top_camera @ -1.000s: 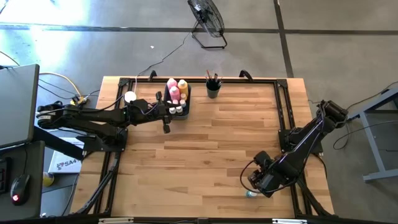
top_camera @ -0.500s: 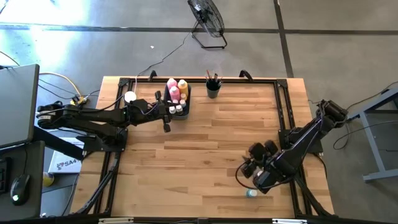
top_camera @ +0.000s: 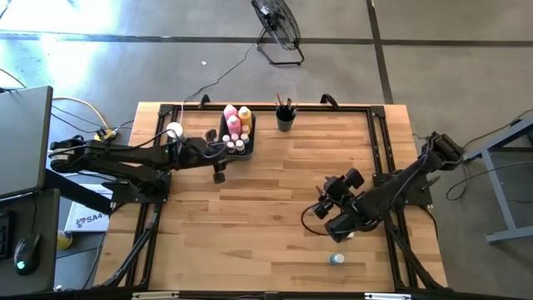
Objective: Pick & Place Paint Supplies
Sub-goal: Adjust the green bin
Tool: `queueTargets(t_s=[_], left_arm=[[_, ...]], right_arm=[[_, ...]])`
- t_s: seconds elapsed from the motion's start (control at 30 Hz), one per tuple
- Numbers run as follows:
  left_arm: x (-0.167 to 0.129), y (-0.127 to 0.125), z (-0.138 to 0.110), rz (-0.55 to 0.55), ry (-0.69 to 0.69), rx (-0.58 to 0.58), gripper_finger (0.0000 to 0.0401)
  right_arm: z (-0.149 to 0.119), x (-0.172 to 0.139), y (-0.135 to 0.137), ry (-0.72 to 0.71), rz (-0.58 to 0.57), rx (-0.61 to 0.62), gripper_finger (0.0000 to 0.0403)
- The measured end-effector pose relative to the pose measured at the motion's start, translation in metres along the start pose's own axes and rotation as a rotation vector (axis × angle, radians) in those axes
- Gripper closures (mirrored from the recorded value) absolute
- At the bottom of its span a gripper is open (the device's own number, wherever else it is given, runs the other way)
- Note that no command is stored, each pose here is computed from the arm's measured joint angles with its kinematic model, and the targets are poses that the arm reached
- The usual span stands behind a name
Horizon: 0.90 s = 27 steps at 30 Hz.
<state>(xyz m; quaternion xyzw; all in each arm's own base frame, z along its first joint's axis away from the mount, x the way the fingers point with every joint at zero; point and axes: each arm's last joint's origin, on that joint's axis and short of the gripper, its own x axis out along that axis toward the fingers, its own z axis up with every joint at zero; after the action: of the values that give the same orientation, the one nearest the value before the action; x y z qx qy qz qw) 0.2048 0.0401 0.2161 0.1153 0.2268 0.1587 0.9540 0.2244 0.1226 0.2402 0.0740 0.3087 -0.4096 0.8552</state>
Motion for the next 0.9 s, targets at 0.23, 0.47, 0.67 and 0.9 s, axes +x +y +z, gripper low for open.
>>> queueTargets(t_s=[0.23,0.47,0.67,0.9], left_arm=[[0.002,-0.005,-0.017,-0.052,0.161,0.006,0.0251],[0.015,-0.008,-0.028,-0.001,0.263,0.066,0.0251],[0.027,-0.01,-0.032,0.046,0.272,0.092,0.0251],[0.038,-0.013,-0.032,0.045,0.244,0.137,0.0251]], right_arm=[[0.005,0.008,-0.001,0.008,-0.023,-0.02,0.0204],[0.006,0.009,-0.002,0.008,-0.026,-0.013,0.0204],[0.006,0.009,-0.001,0.008,-0.025,-0.011,0.0204],[0.007,0.009,-0.001,0.008,-0.022,-0.008,0.0204]])
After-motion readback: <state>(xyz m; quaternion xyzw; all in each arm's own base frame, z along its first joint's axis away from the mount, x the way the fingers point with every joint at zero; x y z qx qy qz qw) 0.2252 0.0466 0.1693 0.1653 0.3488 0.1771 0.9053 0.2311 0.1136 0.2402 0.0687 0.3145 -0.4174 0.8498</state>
